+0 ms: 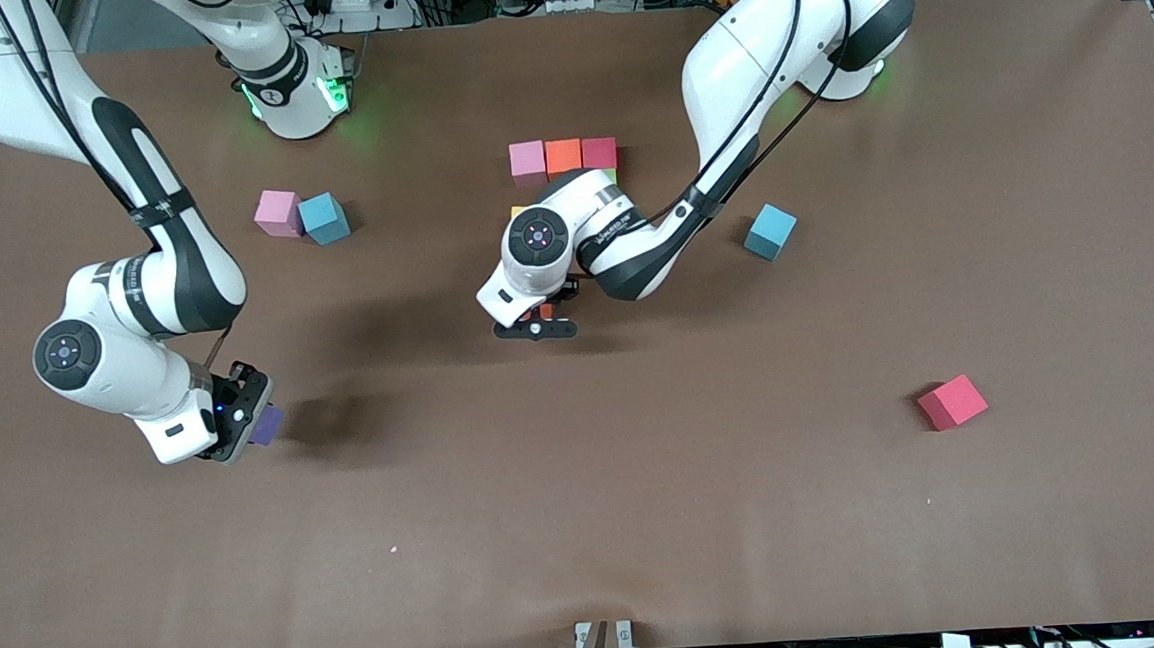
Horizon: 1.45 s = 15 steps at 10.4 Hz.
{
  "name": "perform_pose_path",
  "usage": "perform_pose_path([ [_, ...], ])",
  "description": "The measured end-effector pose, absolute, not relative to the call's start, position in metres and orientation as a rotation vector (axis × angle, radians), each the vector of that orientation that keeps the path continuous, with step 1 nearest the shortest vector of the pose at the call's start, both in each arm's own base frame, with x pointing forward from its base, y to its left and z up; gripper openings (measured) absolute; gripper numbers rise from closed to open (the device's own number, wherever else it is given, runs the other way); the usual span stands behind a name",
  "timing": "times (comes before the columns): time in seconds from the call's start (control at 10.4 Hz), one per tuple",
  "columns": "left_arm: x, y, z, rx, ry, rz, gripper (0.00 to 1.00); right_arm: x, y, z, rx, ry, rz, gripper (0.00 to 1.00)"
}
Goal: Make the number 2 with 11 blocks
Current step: 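Lower orange below pink with the left gripper while the right gripper lifts purple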
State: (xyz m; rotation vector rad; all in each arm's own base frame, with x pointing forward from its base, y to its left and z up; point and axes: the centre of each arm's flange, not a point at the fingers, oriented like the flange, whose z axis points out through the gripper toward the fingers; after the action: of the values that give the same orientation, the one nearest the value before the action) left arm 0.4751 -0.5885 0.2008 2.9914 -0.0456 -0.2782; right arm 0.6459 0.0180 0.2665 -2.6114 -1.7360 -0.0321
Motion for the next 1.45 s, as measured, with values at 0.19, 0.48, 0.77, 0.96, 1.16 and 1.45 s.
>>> perform_pose_path([
  [0.19,0.4750,-0.5886,0.2006,2.992,-0.046,-0.278,0.56,0.6458,0.0180,0.2663,-2.611,-1.736,-0.031,0.57],
  [0.48,0.4743,-0.5891,0.2005,2.992,-0.048,-0.279,0.56,0.6454,0.0176,0.2659,-2.611,-1.735,-0.029,0.57],
  [0.77,0.4739,-0.5893,0.2003,2.992,-0.048,-0.280,0.56,0.6452,0.0168,0.2655,-2.612,-1.733,-0.028,0.57],
  [0.96,0.4723,-0.5900,0.1994,2.985,-0.037,-0.300,0.56,0.6449,0.0156,0.2651,-2.613,-1.730,-0.027,0.57],
  [1.16,0.4718,-0.5903,0.1992,2.984,-0.035,-0.304,0.56,0.6446,0.0138,0.2646,-2.615,-1.727,-0.025,0.57],
  [1.45,0.4710,-0.5905,0.1977,2.984,-0.035,-0.307,0.63,0.6444,0.0134,0.2643,-2.615,-1.726,-0.024,0.57],
])
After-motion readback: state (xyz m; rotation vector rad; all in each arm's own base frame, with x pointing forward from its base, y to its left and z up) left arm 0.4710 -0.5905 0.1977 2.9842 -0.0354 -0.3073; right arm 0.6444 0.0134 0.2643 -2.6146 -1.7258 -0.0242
